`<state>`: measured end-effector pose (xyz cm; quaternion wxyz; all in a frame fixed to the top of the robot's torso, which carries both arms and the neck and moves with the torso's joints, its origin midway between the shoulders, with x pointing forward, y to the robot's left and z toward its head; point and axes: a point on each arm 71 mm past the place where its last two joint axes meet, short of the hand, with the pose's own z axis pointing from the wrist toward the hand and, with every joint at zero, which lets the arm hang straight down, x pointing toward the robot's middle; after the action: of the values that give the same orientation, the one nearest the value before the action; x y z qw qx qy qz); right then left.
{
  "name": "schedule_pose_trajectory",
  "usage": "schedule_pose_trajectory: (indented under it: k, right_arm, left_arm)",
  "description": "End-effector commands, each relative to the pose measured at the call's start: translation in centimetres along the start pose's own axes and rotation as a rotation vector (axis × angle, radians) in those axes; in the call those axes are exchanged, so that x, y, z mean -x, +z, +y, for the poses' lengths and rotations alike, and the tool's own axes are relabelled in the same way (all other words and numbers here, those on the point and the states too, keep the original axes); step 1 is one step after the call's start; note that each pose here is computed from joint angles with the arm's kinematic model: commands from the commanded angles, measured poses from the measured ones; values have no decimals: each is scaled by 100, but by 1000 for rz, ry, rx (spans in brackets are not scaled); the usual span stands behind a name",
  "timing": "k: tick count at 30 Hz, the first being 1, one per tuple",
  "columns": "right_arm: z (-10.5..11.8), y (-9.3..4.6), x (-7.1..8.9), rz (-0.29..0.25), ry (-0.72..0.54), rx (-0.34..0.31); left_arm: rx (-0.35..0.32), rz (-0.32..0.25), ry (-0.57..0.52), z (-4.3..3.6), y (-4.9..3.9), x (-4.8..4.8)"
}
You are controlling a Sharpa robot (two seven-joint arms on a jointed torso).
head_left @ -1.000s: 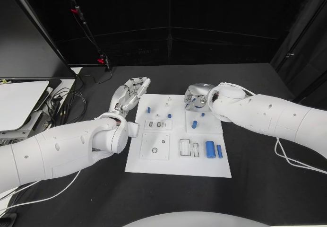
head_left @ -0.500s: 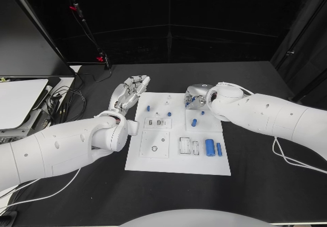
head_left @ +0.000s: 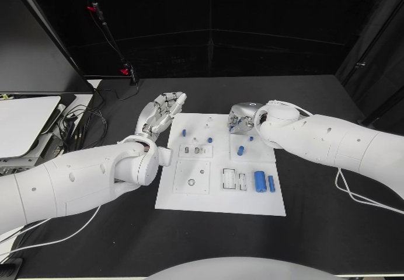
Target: Assemble the parts on the task board
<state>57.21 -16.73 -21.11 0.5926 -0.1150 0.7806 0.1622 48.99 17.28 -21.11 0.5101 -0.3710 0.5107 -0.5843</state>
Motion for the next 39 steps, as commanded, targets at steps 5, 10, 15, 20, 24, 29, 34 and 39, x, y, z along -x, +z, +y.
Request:
schedule_pose_trajectory:
  k: [5,10,15,20,24,29,34,39]
  right_arm:
    - [-13,-5,-82,36,-47,-38]
    - [-9,-12,-74,9,-54,-37]
    - [-8,-26,-35,-52,-48,-17]
    - [-19,-64,36,-153,-30,23]
    - [-31,-111,96,-233,-6,60]
    - [-13,-159,223,-323,38,100]
    - [24,-158,331,-368,67,125]
    - [101,-95,372,-363,76,142]
  left_arm:
    - [-310,12,-4,-223,-27,-11]
    - [-308,11,-3,-220,-25,-9]
    - [-306,11,-3,-219,-24,-9]
    - [-305,11,-3,-217,-23,-7]
    - [-304,10,-3,-216,-23,-4]
    - [-304,11,-3,-212,-21,-3]
    - [-301,13,-3,-203,-17,-12]
    - [-300,15,-3,-193,-16,-23]
